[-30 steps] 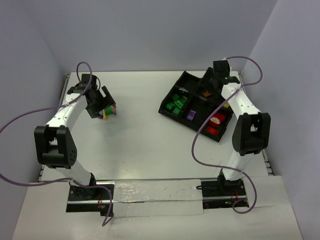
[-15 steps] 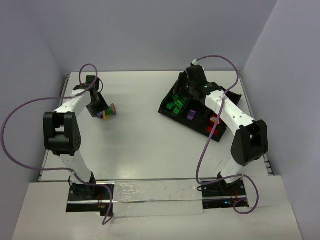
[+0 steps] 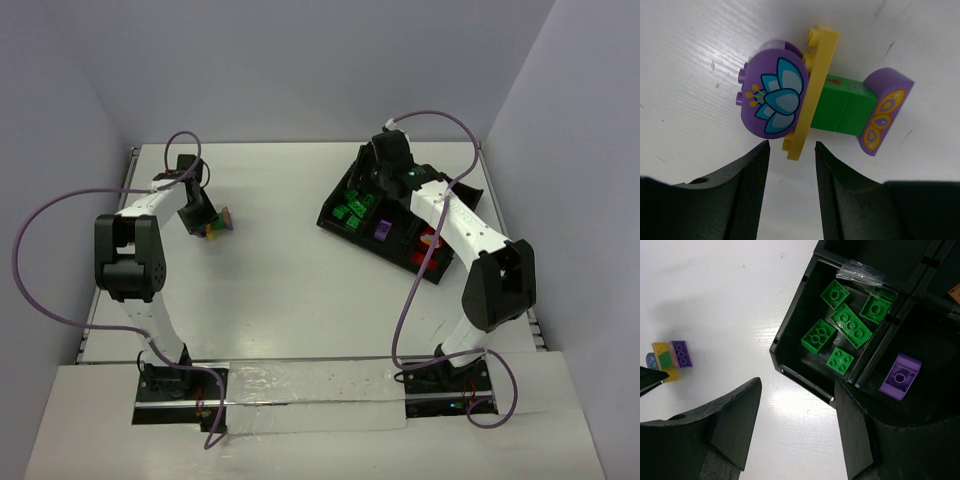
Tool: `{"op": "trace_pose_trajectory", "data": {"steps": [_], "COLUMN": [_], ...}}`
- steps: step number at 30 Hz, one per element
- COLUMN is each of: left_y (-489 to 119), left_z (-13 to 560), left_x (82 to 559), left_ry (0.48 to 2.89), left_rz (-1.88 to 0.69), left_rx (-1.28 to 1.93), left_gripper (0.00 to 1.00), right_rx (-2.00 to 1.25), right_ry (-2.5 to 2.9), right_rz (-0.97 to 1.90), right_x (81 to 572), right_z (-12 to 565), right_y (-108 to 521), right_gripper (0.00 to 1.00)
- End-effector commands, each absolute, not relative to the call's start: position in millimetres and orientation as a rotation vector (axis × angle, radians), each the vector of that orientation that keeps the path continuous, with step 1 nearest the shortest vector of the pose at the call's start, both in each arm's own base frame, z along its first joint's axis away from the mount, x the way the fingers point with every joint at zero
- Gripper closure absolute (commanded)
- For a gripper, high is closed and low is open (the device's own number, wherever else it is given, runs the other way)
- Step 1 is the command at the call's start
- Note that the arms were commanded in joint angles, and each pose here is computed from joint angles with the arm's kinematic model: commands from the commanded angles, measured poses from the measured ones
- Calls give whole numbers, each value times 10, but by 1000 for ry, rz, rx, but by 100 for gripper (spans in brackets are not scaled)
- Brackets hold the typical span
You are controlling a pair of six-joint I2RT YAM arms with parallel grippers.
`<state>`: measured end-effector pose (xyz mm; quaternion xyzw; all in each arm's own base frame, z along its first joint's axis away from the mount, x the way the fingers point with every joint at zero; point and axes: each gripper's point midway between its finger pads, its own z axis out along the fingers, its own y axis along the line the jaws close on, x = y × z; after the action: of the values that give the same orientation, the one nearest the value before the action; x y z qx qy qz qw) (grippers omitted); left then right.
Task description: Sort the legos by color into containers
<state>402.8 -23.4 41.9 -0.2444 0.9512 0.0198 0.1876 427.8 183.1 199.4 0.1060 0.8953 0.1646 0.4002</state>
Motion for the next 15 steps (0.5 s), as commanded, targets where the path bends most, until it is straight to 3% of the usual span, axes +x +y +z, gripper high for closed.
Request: {"op": "trace_pose_trajectory", "data": {"steps": [1, 5, 9, 15], "left_y": [-248, -221, -227, -292], "left_z": [468, 396, 360, 288], "left_x": [4118, 4100, 4141, 4211], "left_ry": [2626, 2635, 2635, 2651], "left_rz": [19, 55, 54, 32], "left_rx": [-687, -687, -683, -677], "left_gripper": [53, 54, 63, 65], "right_rx": [280, 271, 275, 265], "right_ry": [2189, 2191, 2197, 2198], "right_rz": [453, 448, 448, 455], "right_x": [4379, 4421, 4430, 4455], "right_z": [2325, 2344, 2318, 2319], "right_y": [1848, 1852, 1846, 1862], "right_gripper": [32, 32, 32, 32]}}
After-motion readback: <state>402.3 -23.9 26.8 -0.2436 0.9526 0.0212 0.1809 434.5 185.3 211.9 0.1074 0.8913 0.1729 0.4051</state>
